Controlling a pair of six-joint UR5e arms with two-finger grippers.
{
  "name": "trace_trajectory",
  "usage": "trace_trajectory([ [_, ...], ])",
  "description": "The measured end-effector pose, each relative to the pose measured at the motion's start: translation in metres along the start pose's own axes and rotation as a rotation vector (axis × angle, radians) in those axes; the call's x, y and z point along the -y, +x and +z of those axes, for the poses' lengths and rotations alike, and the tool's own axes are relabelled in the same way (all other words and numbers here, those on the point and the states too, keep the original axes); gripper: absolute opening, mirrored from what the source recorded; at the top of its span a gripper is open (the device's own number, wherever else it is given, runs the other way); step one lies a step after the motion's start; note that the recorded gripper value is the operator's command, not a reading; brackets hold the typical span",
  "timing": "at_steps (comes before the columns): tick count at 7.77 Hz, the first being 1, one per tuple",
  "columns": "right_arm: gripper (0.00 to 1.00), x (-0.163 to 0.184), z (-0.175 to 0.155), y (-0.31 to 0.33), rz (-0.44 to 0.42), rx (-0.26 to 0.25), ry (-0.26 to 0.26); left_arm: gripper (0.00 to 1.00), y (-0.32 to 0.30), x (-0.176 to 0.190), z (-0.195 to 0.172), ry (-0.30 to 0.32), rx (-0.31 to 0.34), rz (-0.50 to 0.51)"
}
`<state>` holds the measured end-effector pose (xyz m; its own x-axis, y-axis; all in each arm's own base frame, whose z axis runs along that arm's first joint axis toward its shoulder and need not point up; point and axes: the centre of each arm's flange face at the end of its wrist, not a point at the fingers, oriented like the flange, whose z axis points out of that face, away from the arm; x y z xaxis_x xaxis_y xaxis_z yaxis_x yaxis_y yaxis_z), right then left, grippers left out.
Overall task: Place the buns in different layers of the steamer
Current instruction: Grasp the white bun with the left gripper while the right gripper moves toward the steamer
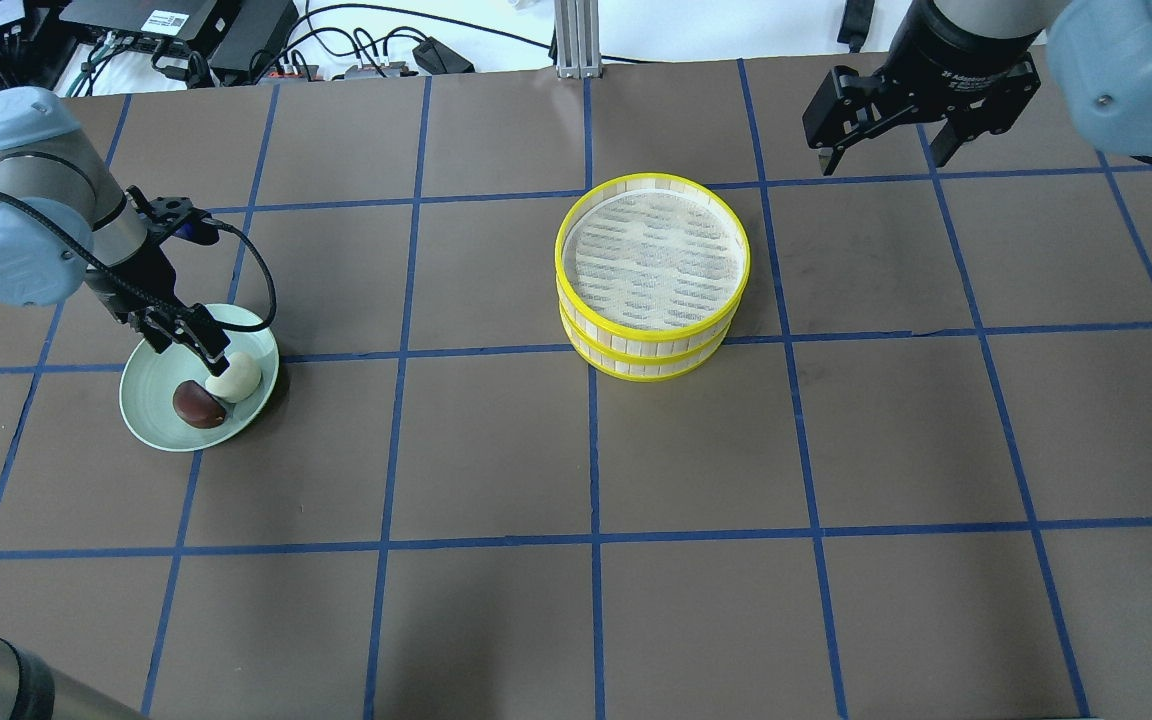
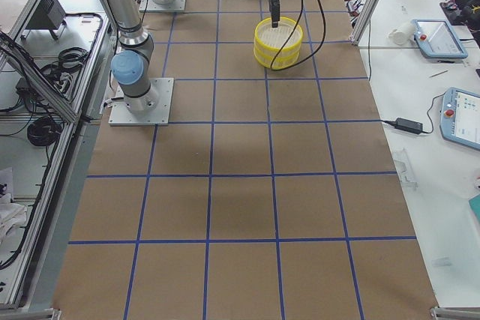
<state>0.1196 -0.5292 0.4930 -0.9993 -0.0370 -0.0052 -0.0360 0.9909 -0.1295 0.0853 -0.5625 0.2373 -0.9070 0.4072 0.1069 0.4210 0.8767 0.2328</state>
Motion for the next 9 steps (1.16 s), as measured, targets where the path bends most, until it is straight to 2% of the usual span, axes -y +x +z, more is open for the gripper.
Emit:
trace_trajectory([
  [3, 1.0, 0.0, 0.0, 0.0, 0.0, -0.001, 0.001, 1.0, -0.008, 0.009, 0.015, 0.006, 0.004, 0.037],
  [6, 1.0, 0.0, 0.0, 0.0, -0.001, 0.001, 0.001, 1.0, -0.01, 0.018, 0.033, 0.017, -0.019, 0.058],
  [8, 1.0, 0.001, 0.001, 0.0, -0.001, 0.002, 0.001, 0.93, -0.009, 0.019, 0.037, 0.024, -0.037, 0.059],
  [9, 1.0, 0.001, 0.002, 0.0, 0.0, 0.003, -0.002, 0.93, -0.008, 0.02, 0.041, 0.027, -0.05, 0.06],
])
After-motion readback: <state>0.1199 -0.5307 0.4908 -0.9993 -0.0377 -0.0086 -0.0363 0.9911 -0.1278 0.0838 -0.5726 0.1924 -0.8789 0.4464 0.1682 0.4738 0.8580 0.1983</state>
